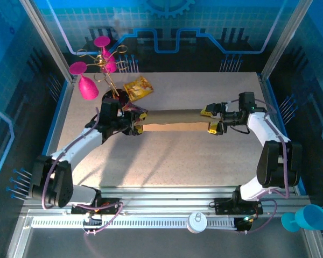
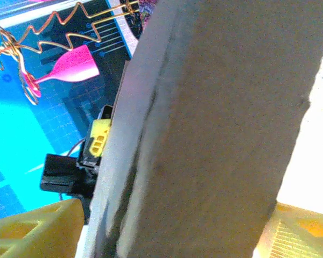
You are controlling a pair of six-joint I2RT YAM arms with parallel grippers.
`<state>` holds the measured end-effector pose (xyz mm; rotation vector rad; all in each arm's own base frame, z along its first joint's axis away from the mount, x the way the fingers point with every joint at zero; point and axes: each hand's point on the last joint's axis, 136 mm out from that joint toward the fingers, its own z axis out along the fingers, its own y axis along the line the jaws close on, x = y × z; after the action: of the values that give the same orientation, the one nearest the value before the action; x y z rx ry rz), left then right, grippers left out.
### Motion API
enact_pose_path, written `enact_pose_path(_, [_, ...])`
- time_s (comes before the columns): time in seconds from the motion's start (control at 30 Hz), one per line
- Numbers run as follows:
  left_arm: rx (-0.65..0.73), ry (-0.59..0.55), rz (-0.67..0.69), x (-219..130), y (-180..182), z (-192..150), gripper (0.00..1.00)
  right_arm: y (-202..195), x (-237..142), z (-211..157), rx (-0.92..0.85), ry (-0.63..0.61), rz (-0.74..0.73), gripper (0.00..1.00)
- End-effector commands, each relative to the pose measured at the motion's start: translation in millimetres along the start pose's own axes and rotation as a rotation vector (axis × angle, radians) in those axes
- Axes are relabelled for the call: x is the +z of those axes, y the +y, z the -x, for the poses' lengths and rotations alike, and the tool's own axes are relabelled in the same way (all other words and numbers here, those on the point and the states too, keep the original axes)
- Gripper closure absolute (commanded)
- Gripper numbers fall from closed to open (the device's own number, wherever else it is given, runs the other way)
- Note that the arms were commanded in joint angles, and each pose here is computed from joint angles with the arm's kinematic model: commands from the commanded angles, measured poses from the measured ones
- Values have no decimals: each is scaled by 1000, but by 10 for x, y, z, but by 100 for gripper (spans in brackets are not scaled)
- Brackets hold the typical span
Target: Fold the paper box
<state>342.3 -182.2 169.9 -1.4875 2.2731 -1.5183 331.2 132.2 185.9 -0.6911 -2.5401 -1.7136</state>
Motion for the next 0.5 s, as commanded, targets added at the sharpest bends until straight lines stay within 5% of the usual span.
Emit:
enact_pose_path(0.0, [-154, -64, 135, -76, 431, 59, 54, -120, -53, -159, -48, 18, -109, 18])
enact_pose_path(0.33, [-251, -109, 196, -164, 584, 70, 54, 77, -274, -88, -139, -108, -140, 16])
enact_pose_path(0.47, [-308, -128, 211, -237, 616, 43, 54, 303, -437, -9, -317, -223, -148, 20])
